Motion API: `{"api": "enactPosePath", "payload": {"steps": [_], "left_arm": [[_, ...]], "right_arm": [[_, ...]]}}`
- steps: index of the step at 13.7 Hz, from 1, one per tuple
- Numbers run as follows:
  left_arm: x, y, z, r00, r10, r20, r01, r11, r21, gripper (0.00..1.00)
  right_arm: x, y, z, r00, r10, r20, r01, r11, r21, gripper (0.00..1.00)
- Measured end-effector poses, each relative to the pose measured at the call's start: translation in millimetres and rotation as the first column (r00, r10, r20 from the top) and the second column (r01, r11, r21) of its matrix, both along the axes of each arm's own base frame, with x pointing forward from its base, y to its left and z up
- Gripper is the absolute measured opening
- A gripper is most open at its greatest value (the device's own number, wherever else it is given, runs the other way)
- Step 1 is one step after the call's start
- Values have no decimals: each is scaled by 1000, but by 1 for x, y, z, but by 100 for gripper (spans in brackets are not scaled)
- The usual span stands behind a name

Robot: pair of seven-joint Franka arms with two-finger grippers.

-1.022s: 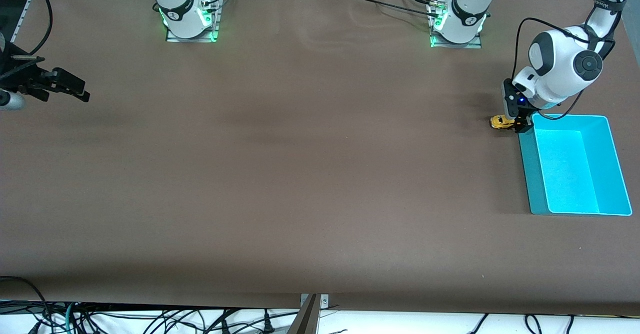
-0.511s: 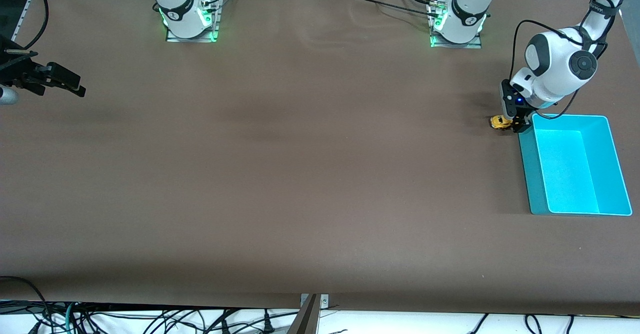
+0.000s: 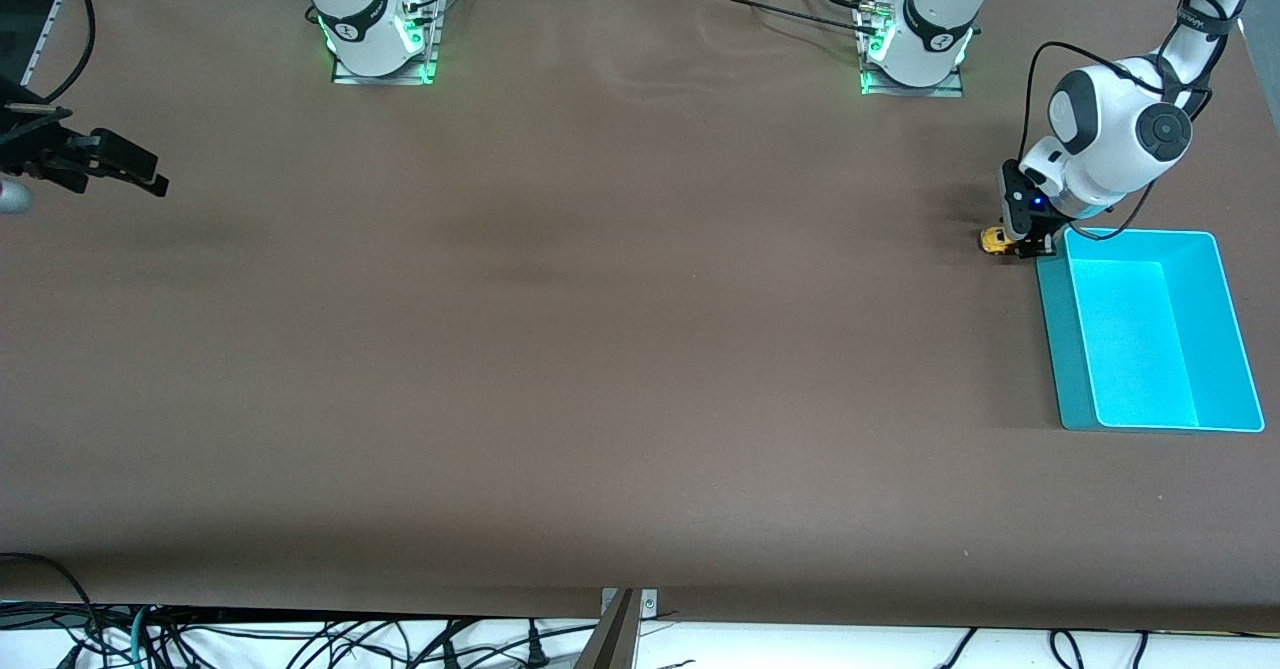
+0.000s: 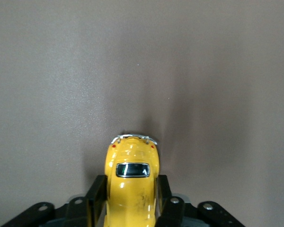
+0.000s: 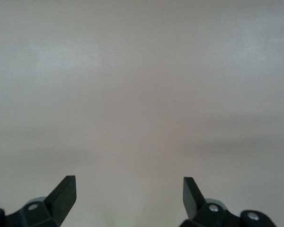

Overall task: Wind and store yellow beetle car
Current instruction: 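Close the left gripper on the yellow car, then lift the car with the left gripper and carry it over the box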

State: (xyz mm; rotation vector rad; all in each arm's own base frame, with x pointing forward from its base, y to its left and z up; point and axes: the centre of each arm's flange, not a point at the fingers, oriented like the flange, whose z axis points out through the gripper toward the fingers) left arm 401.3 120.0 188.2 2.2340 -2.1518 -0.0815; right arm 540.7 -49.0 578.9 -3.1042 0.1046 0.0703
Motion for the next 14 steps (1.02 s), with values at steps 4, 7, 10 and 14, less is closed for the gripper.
{"api": "enactPosePath", "payload": {"steps": [4,7,10,14], "left_arm": [[0,2,1,1000,-6,4,6,1000,0,45],[2,3,2,1000,-9,8,9,1000,2,45],[4,4,11,1000,-9,3,9,1000,4,45],[6,0,26,1000,14,1,-14,1000,-8,45]], "right_arm": [[0,-3,-1,1000,-5,-2,5,1000,0,100],[0,-5,-2,1000,-9,-3,9,1000,0,100],[0,-7,-2,1000,-13,-5,13,1000,0,100],[1,-21,-7,999,-38,-14,38,999,1,100]]}}
